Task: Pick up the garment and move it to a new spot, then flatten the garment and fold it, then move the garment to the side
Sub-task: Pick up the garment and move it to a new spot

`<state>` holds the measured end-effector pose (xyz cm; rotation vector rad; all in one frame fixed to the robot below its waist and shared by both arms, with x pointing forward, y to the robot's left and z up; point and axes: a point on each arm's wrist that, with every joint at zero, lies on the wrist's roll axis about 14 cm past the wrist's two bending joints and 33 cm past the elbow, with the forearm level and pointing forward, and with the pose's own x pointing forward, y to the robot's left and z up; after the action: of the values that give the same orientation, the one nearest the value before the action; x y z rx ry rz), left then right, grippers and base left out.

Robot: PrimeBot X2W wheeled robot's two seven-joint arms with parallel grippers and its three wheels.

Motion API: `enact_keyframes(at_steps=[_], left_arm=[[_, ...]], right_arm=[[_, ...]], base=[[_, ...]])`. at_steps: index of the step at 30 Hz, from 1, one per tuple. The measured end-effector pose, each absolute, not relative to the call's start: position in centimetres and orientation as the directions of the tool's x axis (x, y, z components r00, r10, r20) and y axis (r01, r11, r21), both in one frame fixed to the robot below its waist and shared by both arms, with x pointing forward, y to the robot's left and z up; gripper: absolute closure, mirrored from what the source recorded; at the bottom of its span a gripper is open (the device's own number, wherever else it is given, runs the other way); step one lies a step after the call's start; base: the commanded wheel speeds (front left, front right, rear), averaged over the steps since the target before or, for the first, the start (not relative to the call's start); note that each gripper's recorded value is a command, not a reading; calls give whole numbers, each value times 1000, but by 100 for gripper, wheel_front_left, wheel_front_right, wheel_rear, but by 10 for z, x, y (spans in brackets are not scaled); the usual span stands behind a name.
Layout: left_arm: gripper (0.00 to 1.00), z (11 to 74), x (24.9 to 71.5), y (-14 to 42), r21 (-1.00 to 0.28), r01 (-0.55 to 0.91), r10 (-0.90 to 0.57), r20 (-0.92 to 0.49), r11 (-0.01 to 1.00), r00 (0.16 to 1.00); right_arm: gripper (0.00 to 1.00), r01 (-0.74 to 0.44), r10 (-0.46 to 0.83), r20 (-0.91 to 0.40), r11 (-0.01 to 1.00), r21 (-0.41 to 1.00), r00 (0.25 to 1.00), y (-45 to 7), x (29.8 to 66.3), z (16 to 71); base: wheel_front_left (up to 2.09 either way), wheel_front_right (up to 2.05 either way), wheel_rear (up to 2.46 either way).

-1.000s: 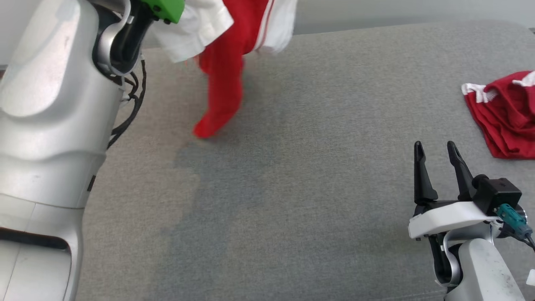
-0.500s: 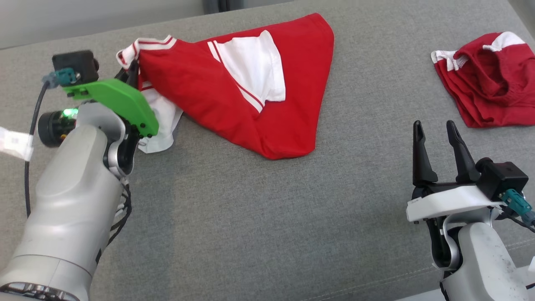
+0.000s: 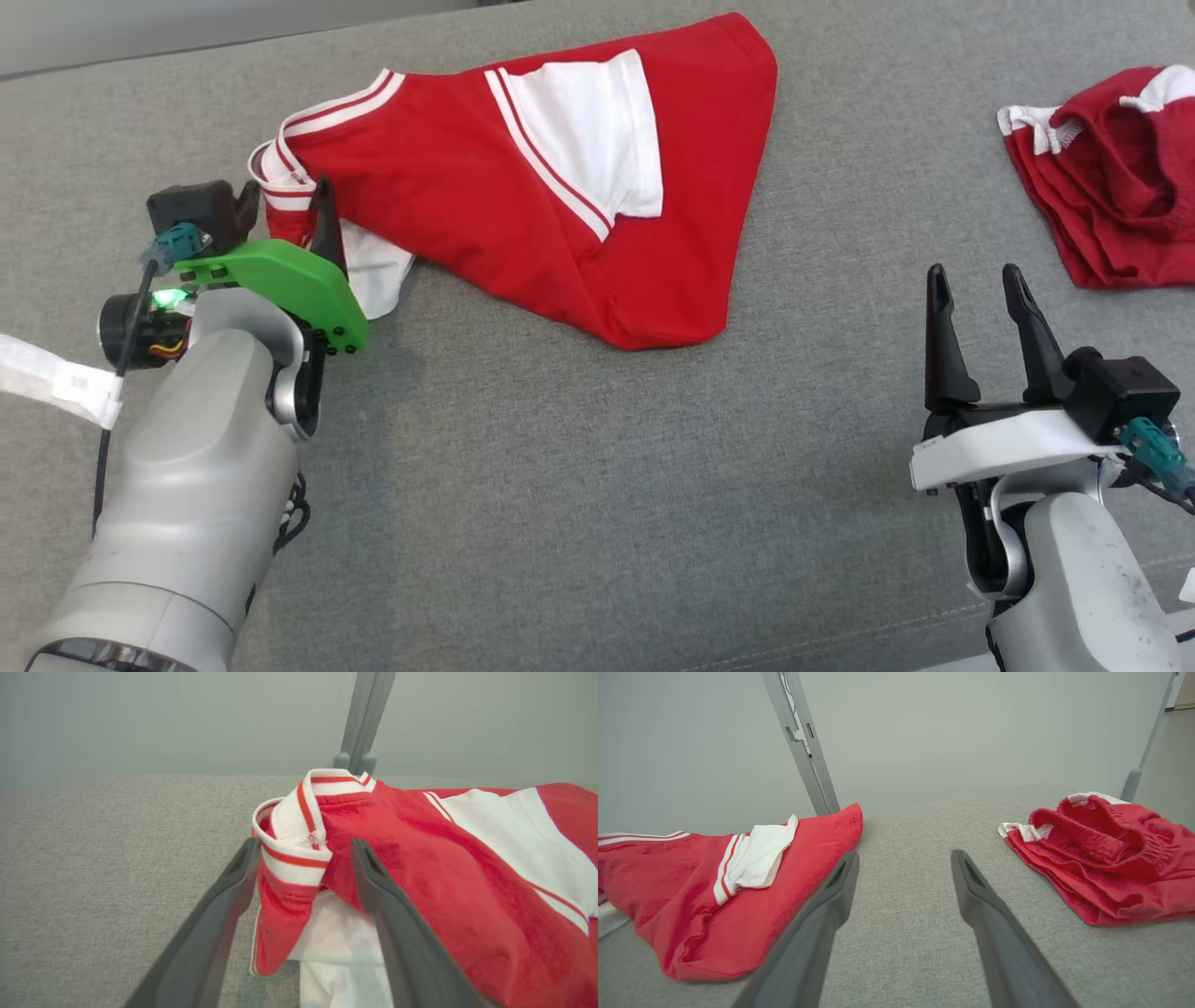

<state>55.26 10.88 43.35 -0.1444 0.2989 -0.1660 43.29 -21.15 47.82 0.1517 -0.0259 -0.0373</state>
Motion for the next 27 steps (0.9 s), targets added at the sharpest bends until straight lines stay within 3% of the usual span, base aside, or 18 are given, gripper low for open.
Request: enact_keyframes(at_steps=[11,27], left_arm=[[0,488,510,105,-125,211,-221,-81,970,972],[0,485,393,137,-161,49,-52,-19,986,998]], right_arm=[[0,-2,-7,74,991,134,997,-200,423,500],[0,-126,118,62,981,147,991,-156,385,498]], base=[[0,0,0],[0,0,0]])
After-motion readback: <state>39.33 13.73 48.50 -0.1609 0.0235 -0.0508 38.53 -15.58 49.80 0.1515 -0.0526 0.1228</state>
